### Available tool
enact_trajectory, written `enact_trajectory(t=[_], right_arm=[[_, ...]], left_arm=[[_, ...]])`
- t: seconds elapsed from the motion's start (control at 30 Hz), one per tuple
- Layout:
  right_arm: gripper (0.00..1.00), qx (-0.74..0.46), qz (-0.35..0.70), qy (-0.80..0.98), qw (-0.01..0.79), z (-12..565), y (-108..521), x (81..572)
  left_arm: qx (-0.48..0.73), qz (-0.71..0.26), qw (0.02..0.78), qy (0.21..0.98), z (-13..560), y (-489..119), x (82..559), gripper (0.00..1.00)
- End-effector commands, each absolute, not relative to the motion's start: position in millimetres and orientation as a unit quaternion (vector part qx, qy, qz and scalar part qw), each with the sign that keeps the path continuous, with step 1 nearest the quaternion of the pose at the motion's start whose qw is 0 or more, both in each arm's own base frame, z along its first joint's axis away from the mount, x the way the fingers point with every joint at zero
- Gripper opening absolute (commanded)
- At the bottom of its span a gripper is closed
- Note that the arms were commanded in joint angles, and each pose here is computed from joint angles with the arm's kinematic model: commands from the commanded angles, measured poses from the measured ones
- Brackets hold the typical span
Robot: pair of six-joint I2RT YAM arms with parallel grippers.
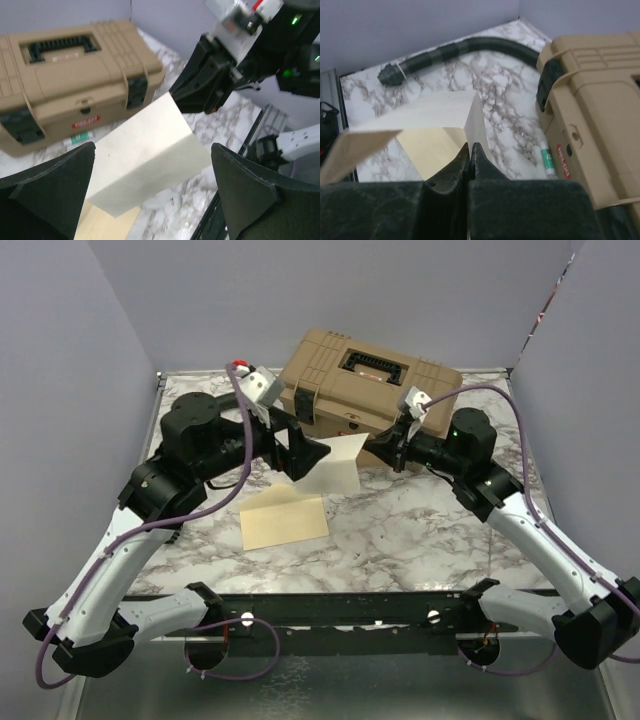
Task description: Place the letter into the envelope and seal it
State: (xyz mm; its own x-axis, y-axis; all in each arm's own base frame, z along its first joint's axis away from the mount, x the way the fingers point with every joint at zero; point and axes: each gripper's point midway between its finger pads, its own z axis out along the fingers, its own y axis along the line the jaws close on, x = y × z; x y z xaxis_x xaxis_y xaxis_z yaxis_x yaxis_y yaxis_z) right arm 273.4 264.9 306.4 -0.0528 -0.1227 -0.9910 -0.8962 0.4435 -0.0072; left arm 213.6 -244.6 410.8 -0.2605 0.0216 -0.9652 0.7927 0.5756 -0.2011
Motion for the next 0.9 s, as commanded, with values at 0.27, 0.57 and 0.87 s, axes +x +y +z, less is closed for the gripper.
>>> enact_trajectory(t=[0.27, 0.57, 0.87], right_arm=[[0.0, -0.427, 0.407, 0.51, 0.626, 402.8, 273.1, 234.9], [0.0, -0.52, 0.473, 0.46, 0.543, 416.2, 277.6, 179.9], [0.0, -0.539, 0.485, 0.47, 0.503, 407.5, 278.9, 173.9]], left_arm=[[0.255, -0.39, 0.606, 0.645, 477.0, -255.0, 229.7, 0.99], [0.386, -0.404, 0.479, 0.677, 427.1, -276.9, 201.1, 0.79], [0.459, -0.432, 0.445, 0.636, 416.6, -271.7, 163.3, 0.66]])
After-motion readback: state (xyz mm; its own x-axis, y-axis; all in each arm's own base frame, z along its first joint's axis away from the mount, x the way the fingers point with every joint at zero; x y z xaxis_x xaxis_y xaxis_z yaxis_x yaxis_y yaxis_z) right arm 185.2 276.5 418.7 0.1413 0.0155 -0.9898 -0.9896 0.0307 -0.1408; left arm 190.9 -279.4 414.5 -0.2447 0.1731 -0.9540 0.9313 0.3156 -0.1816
